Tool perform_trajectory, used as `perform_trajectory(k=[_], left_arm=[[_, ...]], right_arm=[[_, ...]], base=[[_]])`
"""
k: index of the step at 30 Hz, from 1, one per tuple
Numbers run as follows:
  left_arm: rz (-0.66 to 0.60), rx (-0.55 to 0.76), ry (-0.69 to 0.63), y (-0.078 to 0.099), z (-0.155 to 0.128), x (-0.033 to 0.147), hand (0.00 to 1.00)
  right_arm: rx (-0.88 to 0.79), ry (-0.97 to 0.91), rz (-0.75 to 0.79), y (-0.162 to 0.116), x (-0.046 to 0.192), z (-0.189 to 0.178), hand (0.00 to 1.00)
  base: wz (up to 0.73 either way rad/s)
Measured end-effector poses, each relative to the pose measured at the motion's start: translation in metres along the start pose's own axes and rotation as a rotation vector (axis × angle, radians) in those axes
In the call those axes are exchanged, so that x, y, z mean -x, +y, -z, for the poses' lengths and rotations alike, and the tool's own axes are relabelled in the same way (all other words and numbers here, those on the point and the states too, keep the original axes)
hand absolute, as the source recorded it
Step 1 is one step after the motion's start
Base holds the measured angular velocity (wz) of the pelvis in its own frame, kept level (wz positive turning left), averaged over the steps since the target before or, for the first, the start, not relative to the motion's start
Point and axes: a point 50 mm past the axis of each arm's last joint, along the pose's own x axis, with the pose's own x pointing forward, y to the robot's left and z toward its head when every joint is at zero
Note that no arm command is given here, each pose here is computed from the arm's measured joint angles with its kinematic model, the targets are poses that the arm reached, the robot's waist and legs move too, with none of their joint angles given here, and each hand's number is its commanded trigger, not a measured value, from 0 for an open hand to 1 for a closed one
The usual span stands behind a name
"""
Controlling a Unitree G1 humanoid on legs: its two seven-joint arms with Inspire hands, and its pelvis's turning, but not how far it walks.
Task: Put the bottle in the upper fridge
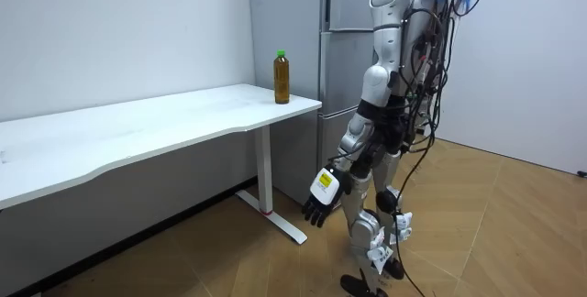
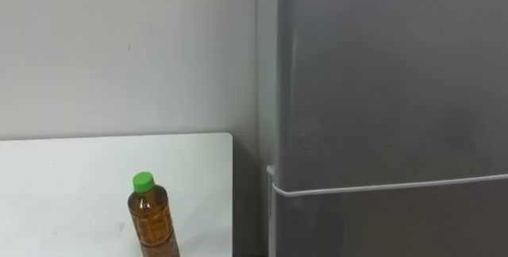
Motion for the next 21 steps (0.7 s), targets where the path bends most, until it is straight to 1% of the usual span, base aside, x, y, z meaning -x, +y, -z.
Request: perform_trajectory(k=[4,10,17,20,21], left_arm=[[0.001,-0.002,0.013,-0.0004,0.0052,0.001,0.0],[0.0,0.005,0.017,-0.0005,0.0058,0.001,0.0],[0.004,0.13,0.04,-0.0007,0.0065,0.001,0.0],[-0.007,0.216,0.049,0.0021,0.0055,0.0004,0.0],[-0.017,0.272,0.045,0.0043,0.0022,-0.0004,0.0]], right_arm=[[0.01,0.003,0.001,-0.0011,0.0003,0.0,0.0],[0.011,0.01,0.005,-0.0015,0.0003,0.0008,0.0],[0.015,0.025,0.016,-0.0001,-0.0006,0.0002,0.0],[0.017,0.023,0.019,0.0,-0.0008,-0.0009,0.0],[0.018,0.021,0.019,0.0002,-0.0007,-0.0012,0.0]], base=[[0.0],[0.0],[0.0],[0.0],[0.0]])
